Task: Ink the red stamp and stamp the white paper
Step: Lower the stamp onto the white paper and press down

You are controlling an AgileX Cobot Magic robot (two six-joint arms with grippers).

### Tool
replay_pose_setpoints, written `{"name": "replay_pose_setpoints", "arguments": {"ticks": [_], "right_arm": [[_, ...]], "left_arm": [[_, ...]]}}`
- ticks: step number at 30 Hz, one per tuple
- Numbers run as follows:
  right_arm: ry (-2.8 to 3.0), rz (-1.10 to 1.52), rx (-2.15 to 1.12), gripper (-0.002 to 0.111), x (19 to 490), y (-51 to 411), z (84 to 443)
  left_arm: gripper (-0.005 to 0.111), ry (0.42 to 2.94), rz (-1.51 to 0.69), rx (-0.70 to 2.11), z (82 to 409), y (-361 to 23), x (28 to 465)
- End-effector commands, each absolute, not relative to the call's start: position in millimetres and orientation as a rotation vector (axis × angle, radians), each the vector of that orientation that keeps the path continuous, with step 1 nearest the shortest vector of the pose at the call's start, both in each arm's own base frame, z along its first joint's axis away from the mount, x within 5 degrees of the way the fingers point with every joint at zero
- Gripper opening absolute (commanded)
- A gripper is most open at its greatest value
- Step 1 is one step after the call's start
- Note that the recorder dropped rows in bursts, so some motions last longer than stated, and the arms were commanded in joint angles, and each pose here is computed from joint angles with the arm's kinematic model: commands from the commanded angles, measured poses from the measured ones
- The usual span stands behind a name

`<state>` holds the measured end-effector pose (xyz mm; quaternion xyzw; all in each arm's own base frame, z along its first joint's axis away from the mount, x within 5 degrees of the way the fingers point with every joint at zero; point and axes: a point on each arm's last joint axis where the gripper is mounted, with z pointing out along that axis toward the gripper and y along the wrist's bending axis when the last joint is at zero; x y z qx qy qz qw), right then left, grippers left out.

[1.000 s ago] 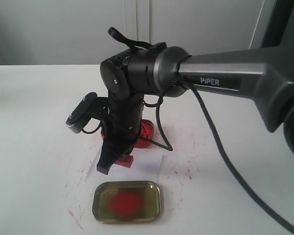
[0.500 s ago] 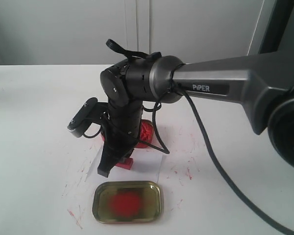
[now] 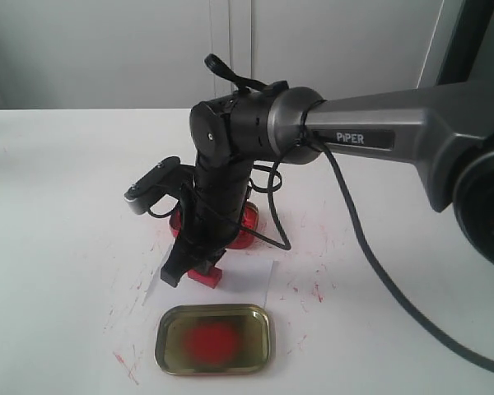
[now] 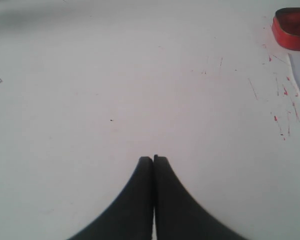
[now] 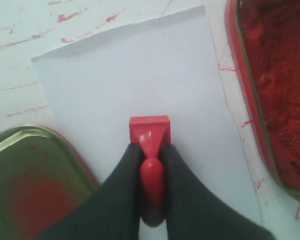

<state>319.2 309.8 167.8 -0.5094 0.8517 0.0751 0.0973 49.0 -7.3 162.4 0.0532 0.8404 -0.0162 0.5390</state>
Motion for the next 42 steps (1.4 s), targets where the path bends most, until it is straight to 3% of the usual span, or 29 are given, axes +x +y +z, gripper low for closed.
{"name": "replay_pose_setpoints", "arguments": {"ticks": [1,16,28,37,42], "right_arm": [[2.515,0.235,-1.488,0.0,321,309,170],[2.506,0.234,-1.482,0.0,322,310,168],[2.696,0.19,-1.582,0.0,316,306,102],[2.714,0.18,-1.597,0.0,314,304,101],[2.67,0.195,-1.56,0.0,315,305,121]], "left_arm": [[0.0,1.997,-0.05,0.112,161,-8,49],[0.0,1.997,-0.05,0.112,161,-8,49],[0.0,1.997,-0.05,0.112,161,-8,49],[0.0,1.997,-0.05,0.112,161,-8,49],[0.0,1.997,-0.05,0.112,161,-8,49]]}}
